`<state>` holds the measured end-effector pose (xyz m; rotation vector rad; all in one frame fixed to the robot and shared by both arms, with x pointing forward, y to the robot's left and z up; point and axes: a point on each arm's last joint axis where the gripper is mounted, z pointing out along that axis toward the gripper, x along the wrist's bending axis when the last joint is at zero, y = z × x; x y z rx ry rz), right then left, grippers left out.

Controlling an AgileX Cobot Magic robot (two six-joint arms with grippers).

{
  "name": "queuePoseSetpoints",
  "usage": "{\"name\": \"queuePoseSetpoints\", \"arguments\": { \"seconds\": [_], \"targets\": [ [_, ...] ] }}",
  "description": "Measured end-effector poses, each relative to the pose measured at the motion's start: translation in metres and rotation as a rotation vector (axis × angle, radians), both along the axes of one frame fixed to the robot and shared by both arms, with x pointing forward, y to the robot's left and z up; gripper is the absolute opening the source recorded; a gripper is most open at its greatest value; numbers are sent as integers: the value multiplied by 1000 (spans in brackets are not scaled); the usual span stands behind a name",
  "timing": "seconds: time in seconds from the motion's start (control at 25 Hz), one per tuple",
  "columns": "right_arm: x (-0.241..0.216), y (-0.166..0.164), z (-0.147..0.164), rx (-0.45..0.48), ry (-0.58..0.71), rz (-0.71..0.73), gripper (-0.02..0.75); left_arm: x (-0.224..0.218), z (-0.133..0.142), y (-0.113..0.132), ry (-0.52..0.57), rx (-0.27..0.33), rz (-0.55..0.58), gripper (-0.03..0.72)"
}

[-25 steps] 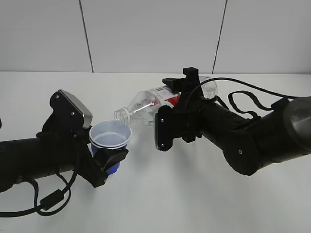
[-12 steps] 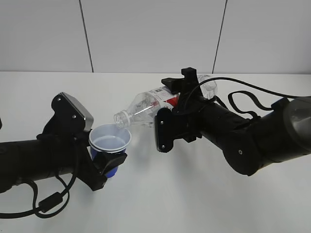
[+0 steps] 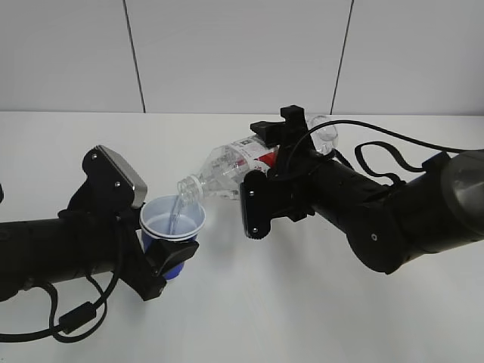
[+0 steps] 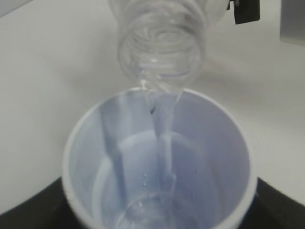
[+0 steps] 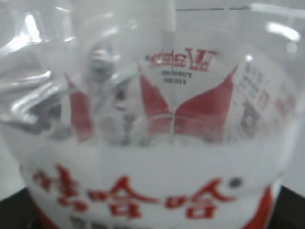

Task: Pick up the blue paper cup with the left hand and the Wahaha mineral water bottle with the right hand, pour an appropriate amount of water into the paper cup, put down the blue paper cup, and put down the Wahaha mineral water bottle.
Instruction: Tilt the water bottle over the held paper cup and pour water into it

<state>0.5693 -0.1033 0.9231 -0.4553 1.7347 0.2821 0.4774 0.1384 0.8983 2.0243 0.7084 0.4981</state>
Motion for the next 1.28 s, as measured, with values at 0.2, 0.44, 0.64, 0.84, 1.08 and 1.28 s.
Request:
{"name": "queuePoseSetpoints", "arguments": {
  "seconds": [0.2, 0.44, 0.64, 0.84, 1.08, 1.28],
  "targets": [
    [0, 0, 0, -12, -6, 5, 513, 0, 0, 0, -1, 3, -8, 524],
    [0, 0, 0, -21, -12, 7, 513, -1, 0, -1, -6, 11, -29, 524],
    [0, 0, 0, -31, -17, 10, 513, -2, 0, -2, -9, 18, -47, 524],
    [0, 0, 0, -38, -20, 11, 513, -3, -1, -2, -12, 22, -58, 524],
    [0, 0, 1, -41, -31, 12, 513, -3, -1, -2, -11, 24, -59, 524],
    [1, 0, 3, -39, -57, 12, 513, -3, -1, -2, -11, 24, -59, 524]
  ]
}}
